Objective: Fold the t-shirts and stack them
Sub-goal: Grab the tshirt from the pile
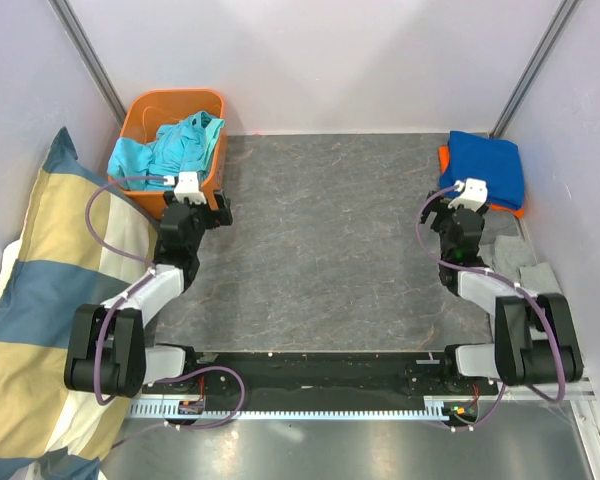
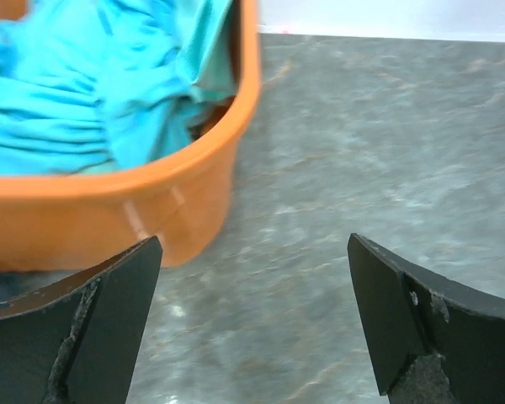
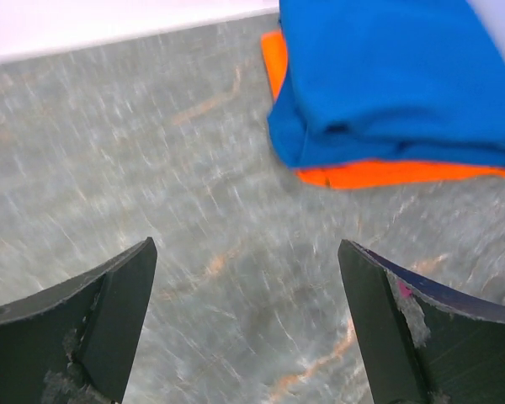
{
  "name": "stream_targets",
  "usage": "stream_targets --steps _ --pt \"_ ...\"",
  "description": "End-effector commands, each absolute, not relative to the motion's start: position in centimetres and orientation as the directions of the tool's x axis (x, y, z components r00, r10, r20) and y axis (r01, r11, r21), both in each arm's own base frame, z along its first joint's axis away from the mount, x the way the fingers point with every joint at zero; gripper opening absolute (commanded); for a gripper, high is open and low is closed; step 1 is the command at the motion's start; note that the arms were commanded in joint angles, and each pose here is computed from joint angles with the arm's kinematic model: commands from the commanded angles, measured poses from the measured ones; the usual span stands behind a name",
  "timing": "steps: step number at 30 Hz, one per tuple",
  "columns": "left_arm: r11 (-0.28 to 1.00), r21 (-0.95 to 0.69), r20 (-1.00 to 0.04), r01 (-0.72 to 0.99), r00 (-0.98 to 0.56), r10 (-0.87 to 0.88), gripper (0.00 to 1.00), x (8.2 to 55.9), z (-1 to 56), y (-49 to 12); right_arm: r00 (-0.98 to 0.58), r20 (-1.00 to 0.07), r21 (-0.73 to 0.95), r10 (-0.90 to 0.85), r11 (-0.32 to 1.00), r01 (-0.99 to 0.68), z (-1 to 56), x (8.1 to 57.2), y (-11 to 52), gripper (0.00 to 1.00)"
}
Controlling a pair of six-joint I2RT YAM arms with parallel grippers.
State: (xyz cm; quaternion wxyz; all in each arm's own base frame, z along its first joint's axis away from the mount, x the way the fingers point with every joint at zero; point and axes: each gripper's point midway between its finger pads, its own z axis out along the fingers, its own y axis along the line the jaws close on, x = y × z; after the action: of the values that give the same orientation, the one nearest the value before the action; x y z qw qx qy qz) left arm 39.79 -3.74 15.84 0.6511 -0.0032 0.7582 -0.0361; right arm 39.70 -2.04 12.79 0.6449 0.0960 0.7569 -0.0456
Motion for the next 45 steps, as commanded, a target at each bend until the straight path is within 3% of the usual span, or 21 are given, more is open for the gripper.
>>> stream_targets --steps 1,5,7,9,10,12,13,21,31,45 --pt "0.970 -0.219 -0.954 0.106 -0.234 -0.190 1.00 40.9 19.0 -6.6 -0.146 -0.970 0.155 0.195 0.956 0.247 16.6 40.0 -1.5 0.98" --pt "0.963 -0.255 -0.935 0.081 -0.274 -0.225 1.00 43.2 23.5 -7.5 -0.157 -0.938 0.264 0.310 0.929 0.259 19.6 39.6 0.2 0.98" --pt "0.959 -0.263 -0.942 0.102 -0.243 -0.233 1.00 44.9 27.4 -8.0 -0.134 -0.883 0.426 0.450 0.888 0.174 20.9 38.8 2.5 0.98" --pt "0.965 -0.240 -0.927 0.104 -0.321 -0.196 1.00 46.1 26.7 -8.4 -0.184 -0.853 0.482 0.489 0.872 0.083 21.2 38.0 5.4 0.98" --pt "0.965 -0.235 -0.940 0.117 -0.280 -0.195 1.00 47.1 30.0 -8.4 -0.183 -0.853 0.485 0.488 0.872 0.066 22.0 37.7 6.0 0.98" --pt "0.973 -0.206 -0.922 0.100 -0.353 -0.159 1.00 48.4 29.0 -8.2 -0.237 -0.867 0.436 0.439 0.897 0.069 21.6 36.6 7.5 0.98" --pt "0.977 -0.193 -0.938 0.087 -0.309 -0.158 1.00 49.2 31.8 -7.7 -0.230 -0.874 0.426 0.427 0.903 0.055 22.9 36.5 7.9 0.98" --pt "0.984 -0.179 -0.929 -0.026 -0.326 -0.177 0.99 52.8 34.2 -2.0 -0.334 -0.900 0.281 0.282 0.958 0.051 24.0 33.0 8.3 0.98" --pt "0.961 -0.253 -0.842 -0.113 -0.464 -0.276 0.83 56.4 27.7 4.7 -0.423 -0.867 0.241 0.262 0.965 0.104 21.4 30.8 7.3 0.98" --pt "0.913 -0.389 -0.775 -0.122 -0.492 -0.396 0.79 63.8 19.1 4.7 -0.482 -0.837 0.217 0.259 0.966 0.143 18.9 31.2 7.3 0.98"
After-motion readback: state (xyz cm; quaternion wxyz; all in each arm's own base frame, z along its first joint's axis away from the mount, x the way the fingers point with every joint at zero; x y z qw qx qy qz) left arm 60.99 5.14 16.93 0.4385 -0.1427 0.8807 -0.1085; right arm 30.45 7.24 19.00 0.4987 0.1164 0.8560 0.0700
